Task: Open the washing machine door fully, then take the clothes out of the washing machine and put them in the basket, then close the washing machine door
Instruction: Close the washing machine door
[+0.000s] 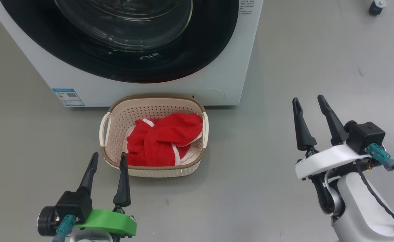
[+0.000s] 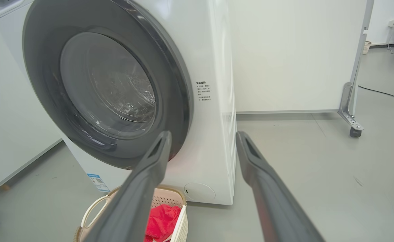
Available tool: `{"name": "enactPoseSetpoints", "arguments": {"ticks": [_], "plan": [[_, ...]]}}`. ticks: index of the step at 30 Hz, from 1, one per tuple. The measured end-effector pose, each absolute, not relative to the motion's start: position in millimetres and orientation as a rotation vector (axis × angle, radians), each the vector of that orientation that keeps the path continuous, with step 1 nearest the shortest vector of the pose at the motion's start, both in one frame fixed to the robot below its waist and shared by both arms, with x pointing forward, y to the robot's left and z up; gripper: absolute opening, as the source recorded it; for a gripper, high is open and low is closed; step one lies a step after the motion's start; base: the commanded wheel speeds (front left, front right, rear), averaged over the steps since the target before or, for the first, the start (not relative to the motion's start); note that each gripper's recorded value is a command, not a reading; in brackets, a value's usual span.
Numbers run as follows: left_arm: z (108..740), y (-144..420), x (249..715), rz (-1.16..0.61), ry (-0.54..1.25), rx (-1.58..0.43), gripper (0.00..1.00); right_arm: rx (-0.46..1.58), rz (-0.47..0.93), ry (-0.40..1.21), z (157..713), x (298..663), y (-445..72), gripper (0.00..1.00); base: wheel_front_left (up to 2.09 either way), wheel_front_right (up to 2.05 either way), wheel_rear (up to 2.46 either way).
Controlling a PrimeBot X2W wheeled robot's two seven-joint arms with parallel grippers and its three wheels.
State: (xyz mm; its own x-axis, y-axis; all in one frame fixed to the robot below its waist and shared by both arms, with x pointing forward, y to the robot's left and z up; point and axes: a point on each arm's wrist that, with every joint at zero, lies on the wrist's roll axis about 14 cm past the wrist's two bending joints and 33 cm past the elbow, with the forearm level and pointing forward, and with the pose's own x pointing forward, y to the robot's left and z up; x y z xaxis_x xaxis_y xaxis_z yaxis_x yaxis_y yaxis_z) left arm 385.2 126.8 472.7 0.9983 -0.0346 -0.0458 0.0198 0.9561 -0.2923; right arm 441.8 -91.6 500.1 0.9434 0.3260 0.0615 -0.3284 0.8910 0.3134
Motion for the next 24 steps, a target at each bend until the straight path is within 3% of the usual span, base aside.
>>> {"name": "enactPoseSetpoints", "arguments": {"ticks": [24], "plan": [[479, 105, 366, -0.094, 0.051, -0.324, 1.00, 0.346, 0.185, -0.006, 494, 365, -129, 1.00, 0.00, 0.00, 0.00]]}}
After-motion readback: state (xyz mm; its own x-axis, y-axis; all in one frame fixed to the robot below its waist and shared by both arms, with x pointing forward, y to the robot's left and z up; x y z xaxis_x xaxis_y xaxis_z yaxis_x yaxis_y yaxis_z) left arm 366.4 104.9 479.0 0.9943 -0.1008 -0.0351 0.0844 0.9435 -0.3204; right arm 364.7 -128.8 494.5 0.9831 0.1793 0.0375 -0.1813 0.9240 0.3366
